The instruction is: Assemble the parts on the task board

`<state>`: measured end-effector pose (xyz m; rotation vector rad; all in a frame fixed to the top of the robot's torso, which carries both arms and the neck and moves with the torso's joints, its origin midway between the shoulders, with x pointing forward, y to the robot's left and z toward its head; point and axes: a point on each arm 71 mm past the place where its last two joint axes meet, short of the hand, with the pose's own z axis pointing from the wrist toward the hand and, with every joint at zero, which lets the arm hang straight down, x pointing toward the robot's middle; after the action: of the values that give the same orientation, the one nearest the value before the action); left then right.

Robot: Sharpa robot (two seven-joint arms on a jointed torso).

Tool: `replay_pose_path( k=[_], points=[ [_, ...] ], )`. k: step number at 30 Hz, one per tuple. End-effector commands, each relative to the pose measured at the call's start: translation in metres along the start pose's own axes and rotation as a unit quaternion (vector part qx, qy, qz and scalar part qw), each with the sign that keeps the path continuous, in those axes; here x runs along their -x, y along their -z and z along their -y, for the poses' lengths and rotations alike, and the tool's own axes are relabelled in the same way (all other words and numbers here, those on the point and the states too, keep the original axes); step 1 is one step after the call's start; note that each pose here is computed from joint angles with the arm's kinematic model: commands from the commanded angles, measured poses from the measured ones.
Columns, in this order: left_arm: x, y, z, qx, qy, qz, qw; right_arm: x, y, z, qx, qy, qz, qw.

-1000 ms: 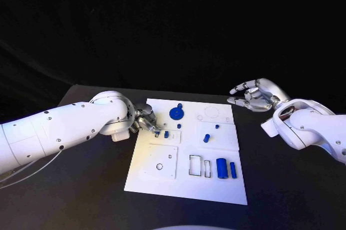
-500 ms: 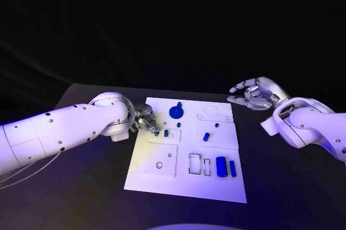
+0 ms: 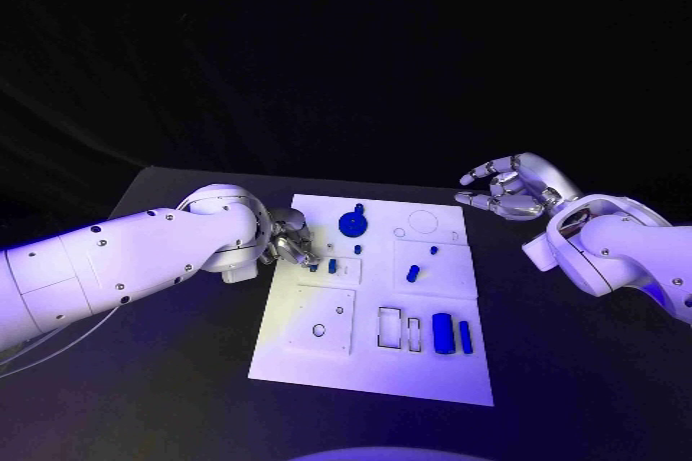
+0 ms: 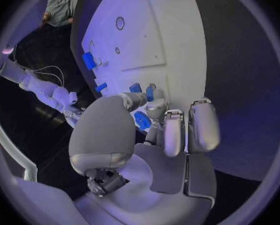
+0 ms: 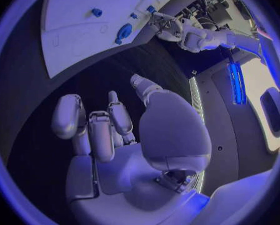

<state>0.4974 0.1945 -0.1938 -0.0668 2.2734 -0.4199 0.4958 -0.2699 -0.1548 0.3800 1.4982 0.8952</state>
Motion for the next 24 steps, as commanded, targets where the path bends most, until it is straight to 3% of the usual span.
replay_pose_path(
  k=[1,24],
  points=[
    [-0.0047,-0.0006,-0.0007,0.002,-0.013,-0.013,1.000,-0.0014,0.0003,-0.0006,0.004,0.001,-0.007,1.000],
    [-0.0056,0.0000,-0.0009,0.002,-0.014,-0.012,1.000,-0.0010,0.0004,-0.0003,0.004,0.001,-0.007,1.000]
  ],
)
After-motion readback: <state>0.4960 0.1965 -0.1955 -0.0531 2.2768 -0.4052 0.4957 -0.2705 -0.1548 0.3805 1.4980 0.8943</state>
